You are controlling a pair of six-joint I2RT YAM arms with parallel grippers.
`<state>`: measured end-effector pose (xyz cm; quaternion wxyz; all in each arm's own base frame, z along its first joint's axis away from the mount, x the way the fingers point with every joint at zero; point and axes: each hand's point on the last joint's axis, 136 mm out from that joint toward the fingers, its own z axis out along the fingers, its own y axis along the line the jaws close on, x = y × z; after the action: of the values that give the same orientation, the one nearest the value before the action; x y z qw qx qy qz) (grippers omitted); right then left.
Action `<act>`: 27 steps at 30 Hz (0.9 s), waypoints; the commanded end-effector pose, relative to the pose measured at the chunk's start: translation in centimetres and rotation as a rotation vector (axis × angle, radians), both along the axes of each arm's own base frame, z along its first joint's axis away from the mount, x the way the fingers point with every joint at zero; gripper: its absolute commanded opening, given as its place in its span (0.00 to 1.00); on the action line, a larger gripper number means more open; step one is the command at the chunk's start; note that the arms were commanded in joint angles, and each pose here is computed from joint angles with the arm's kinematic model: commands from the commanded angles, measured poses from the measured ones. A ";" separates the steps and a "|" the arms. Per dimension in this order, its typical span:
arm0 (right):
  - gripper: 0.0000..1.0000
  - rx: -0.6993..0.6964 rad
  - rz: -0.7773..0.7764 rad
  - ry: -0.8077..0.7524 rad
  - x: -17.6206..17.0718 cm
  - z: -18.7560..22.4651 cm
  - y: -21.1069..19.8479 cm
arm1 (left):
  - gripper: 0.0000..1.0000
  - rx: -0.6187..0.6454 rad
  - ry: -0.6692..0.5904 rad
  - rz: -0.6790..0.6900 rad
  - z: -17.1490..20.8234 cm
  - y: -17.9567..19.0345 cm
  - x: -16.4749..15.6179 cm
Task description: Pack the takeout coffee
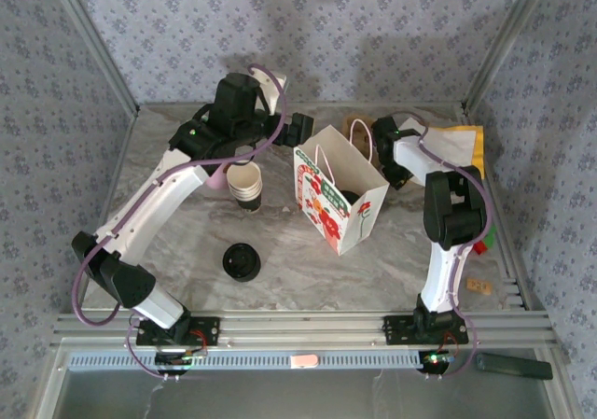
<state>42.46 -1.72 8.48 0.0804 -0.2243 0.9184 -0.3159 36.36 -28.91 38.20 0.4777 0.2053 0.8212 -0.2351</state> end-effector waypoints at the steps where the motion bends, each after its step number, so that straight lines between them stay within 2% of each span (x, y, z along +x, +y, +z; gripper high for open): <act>1: 0.67 -0.007 -0.020 -0.042 0.4 1.2 0.0 | 1.00 -0.034 -0.032 -0.019 1.8 -0.2 -0.1; 12: 0.44 0.017 -0.026 -0.078 0.4 1.7 0.2 | 1.00 -0.035 -0.036 -0.021 2.0 -0.1 -0.3; 16: 0.31 0.024 -0.036 -0.083 0.4 2.0 0.3 | 1.00 -0.033 -0.036 -0.020 1.9 -0.1 -0.3; 27: 0.10 0.045 -0.049 -0.122 0.5 4.1 0.4 | 1.00 -0.042 -0.038 -0.023 2.1 -0.1 -0.4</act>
<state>42.83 -1.45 10.13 0.1124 -0.1925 0.9231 -0.3132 36.33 -28.95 38.21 0.4771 0.2061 0.8210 -0.2362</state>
